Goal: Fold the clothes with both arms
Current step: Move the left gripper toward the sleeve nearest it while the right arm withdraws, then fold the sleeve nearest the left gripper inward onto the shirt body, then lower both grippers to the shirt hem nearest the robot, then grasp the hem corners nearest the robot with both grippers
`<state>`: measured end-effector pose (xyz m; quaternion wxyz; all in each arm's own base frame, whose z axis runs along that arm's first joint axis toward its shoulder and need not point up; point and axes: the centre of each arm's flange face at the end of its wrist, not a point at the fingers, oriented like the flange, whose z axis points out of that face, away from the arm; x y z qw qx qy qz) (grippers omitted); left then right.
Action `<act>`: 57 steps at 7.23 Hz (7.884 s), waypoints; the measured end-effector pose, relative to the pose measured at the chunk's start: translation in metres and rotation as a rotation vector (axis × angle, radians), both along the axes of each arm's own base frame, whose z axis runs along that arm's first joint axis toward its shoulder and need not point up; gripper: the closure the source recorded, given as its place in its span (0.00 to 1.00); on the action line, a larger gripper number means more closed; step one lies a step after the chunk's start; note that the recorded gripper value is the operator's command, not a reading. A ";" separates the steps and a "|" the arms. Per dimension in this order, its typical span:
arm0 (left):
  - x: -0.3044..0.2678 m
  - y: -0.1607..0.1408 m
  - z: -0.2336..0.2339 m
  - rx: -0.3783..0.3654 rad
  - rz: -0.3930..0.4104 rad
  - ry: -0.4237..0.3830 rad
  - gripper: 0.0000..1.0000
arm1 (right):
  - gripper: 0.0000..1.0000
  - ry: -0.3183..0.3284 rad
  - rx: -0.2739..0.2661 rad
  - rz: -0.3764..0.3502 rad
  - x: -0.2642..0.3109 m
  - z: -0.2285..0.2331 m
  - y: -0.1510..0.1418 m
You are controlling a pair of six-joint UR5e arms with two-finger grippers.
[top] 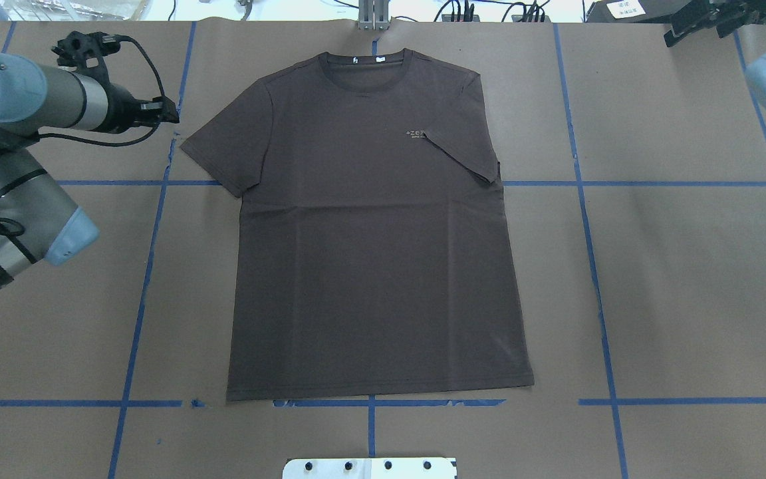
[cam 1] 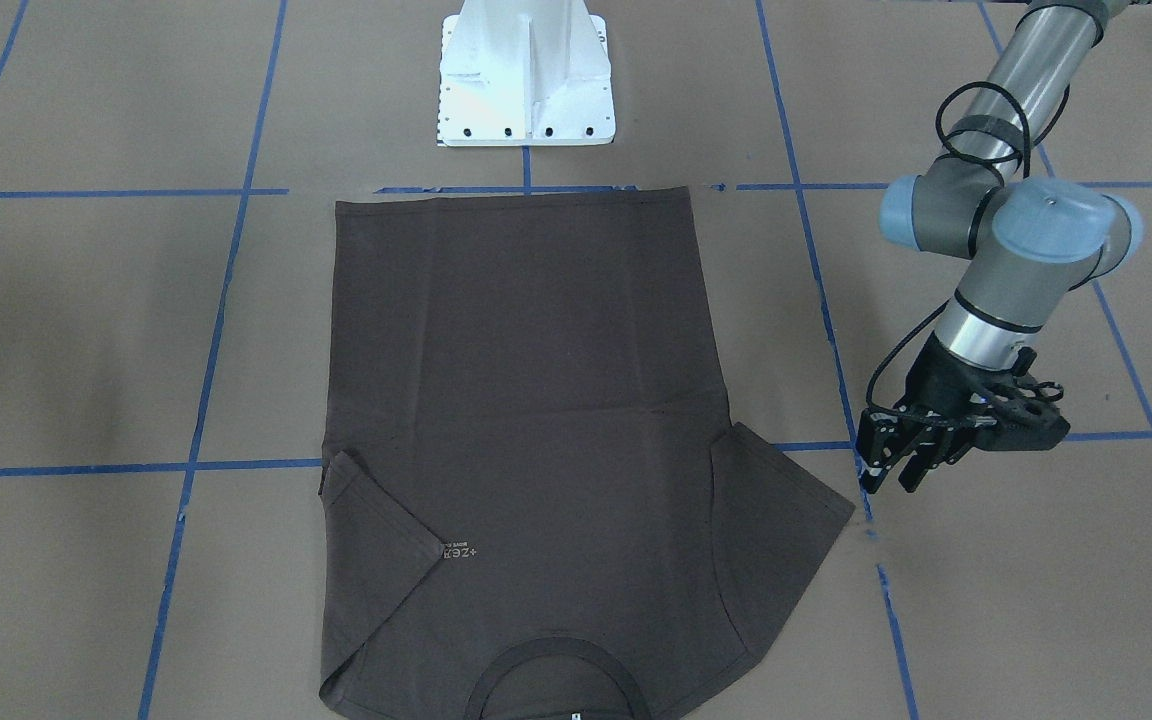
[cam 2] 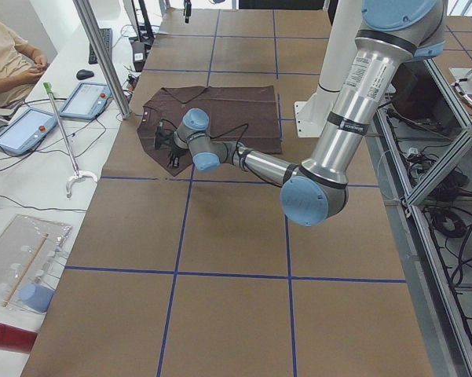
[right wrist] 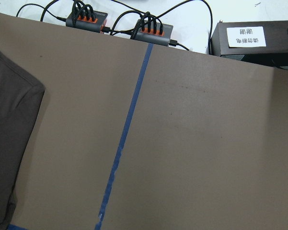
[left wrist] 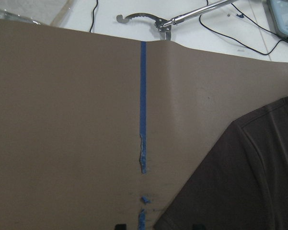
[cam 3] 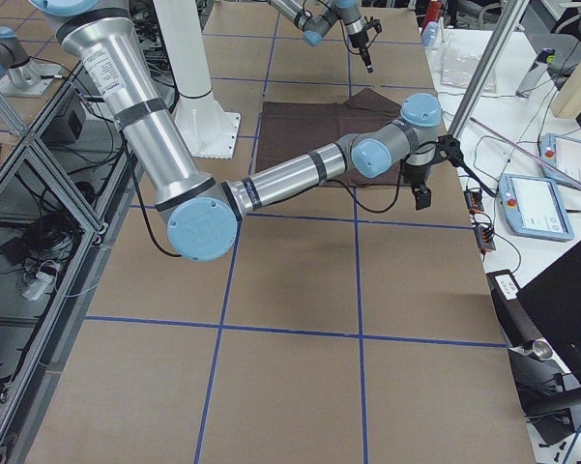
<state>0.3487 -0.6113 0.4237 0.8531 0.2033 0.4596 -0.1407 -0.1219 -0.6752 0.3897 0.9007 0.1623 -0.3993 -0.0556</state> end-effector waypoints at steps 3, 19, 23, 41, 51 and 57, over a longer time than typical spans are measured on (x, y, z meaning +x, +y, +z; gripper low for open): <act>0.036 -0.010 0.010 -0.026 -0.026 -0.037 0.51 | 0.00 0.002 -0.005 0.002 0.001 0.003 0.001; 0.068 -0.002 0.033 -0.032 -0.017 -0.099 1.00 | 0.00 0.009 -0.014 0.001 0.003 0.021 0.008; 0.079 -0.011 -0.023 -0.010 -0.018 -0.070 1.00 | 0.00 0.009 -0.017 0.003 0.003 0.022 0.008; 0.088 0.069 -0.166 0.073 0.174 -0.045 0.00 | 0.00 -0.099 -0.169 0.175 -0.145 -0.067 0.122; 0.146 0.386 -0.105 -0.313 0.228 0.025 0.37 | 0.00 -0.206 -0.272 0.314 -0.283 -0.076 0.443; 0.157 0.385 -0.083 -0.287 0.220 -0.044 0.39 | 0.00 -0.208 -0.268 0.318 -0.282 -0.076 0.442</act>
